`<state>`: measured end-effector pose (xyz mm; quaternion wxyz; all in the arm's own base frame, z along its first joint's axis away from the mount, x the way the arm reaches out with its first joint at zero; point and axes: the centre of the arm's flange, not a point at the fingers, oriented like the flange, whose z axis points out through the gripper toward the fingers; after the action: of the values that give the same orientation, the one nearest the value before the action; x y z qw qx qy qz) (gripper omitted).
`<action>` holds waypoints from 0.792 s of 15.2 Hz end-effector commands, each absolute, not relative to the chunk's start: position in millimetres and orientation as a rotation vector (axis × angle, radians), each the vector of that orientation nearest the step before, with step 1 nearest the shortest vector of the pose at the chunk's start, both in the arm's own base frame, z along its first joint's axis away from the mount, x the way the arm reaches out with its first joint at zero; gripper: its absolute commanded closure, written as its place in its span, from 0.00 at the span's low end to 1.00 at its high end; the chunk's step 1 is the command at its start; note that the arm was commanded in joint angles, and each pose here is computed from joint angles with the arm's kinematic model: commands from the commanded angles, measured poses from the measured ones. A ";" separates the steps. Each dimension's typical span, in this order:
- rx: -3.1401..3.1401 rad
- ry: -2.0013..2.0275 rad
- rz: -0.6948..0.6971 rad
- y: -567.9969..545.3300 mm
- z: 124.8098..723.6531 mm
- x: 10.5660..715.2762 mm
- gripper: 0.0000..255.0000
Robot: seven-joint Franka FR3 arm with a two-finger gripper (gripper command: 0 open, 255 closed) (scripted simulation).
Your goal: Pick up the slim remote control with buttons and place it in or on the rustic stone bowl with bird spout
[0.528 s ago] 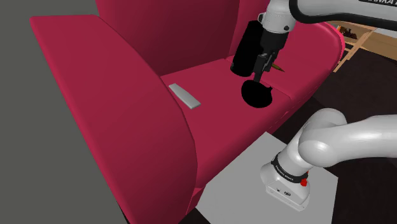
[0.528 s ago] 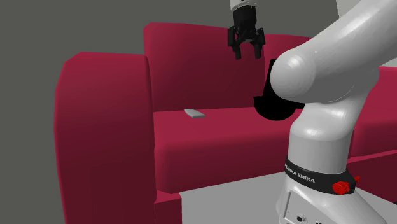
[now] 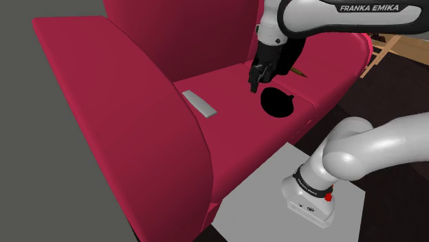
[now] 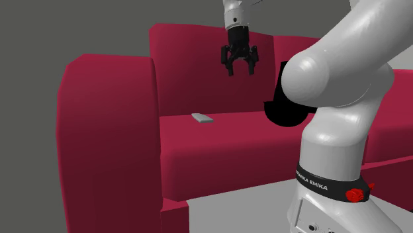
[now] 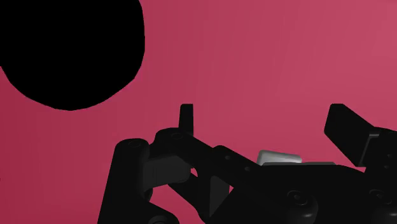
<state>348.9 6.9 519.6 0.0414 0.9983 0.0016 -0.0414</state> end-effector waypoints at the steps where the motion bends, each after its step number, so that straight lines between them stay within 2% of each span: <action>1: 3.064 -0.014 -0.113 10.7 504.4 366.1 0.00; 12: 3.099 -0.113 -0.053 39.5 428.2 478.5 0.00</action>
<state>467.4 37.6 436.2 0.0219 0.9990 -0.0332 -0.0192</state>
